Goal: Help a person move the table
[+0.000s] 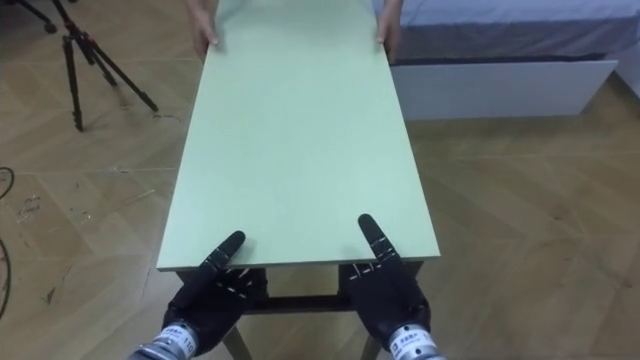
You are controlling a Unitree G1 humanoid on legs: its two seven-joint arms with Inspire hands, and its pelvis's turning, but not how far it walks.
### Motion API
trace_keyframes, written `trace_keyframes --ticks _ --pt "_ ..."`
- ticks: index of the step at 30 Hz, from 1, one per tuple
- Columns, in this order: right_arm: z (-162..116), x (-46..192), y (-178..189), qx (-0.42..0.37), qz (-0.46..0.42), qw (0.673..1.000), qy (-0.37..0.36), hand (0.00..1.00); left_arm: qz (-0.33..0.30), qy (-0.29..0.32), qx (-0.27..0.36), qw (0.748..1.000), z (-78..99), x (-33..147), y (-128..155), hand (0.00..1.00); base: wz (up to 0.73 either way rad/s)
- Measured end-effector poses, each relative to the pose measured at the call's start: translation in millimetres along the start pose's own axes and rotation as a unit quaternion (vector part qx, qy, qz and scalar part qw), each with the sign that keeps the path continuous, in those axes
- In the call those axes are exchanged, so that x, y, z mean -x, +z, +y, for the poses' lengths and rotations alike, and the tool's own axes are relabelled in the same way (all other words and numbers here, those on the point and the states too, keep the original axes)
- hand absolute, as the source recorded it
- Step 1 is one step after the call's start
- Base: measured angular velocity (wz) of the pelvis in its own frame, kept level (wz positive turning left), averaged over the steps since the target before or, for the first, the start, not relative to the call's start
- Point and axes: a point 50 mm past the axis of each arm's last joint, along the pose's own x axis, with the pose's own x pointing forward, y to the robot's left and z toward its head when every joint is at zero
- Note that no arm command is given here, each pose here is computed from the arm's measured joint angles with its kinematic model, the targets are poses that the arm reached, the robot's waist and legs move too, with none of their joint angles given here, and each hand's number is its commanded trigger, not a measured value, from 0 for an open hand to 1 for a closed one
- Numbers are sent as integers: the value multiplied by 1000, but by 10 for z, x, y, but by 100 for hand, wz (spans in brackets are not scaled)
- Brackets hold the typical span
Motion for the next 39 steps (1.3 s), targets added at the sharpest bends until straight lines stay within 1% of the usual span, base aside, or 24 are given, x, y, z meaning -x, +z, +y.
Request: trace_keyframes --ticks 6,11,12,13,14,15,16,17,18,21,24,28,31,39 --pt "16 -18 -36 -6 2 1000 3 0 -1 3 2 1000 -14 -11 -7 0 0" --pt "25 -28 -57 -11 3 1000 4 0 -3 -4 38 999 -38 -22 -34 0 0" --pt "25 -28 -57 -11 3 1000 5 0 -3 -5 42 999 -42 -24 -39 5 0" --pt "27 -29 -59 -12 3 1000 5 0 -5 -7 48 999 -46 -27 -45 6 0" --pt "29 -32 -61 -13 3 1000 5 0 -7 -7 49 999 -48 -28 -45 27 0" --pt "30 -33 -63 -13 3 1000 6 0 -8 -7 49 999 -48 -28 -45 65 0" --pt "35 -37 -63 -13 3 1000 7 40 -9 -8 49 999 -53 -29 -42 87 0" --pt "43 -44 -65 -14 3 1000 8 85 -11 -10 49 999 -61 -29 -39 100 0" --pt "44 -46 -64 -14 3 1000 8 100 -11 -10 49 999 -62 -29 -38 100 0" --pt "50 -50 -67 -14 3 1000 9 100 -13 -10 49 999 -71 -28 -26 100 0" --pt "52 -57 -66 -14 3 1000 6 100 -9 -19 48 999 -117 -31 -49 100 4" --pt "-38 -114 -66 -12 5 999 -43 100 -1 -42 45 998 -215 -30 -86 100 5" --pt "-51 -124 -64 -10 3 998 -59 100 5 -43 40 998 -217 -27 -108 100 -1" --pt "-54 -125 -72 8 -3 998 -63 100 8 -42 27 999 -218 -24 -118 100 -1"
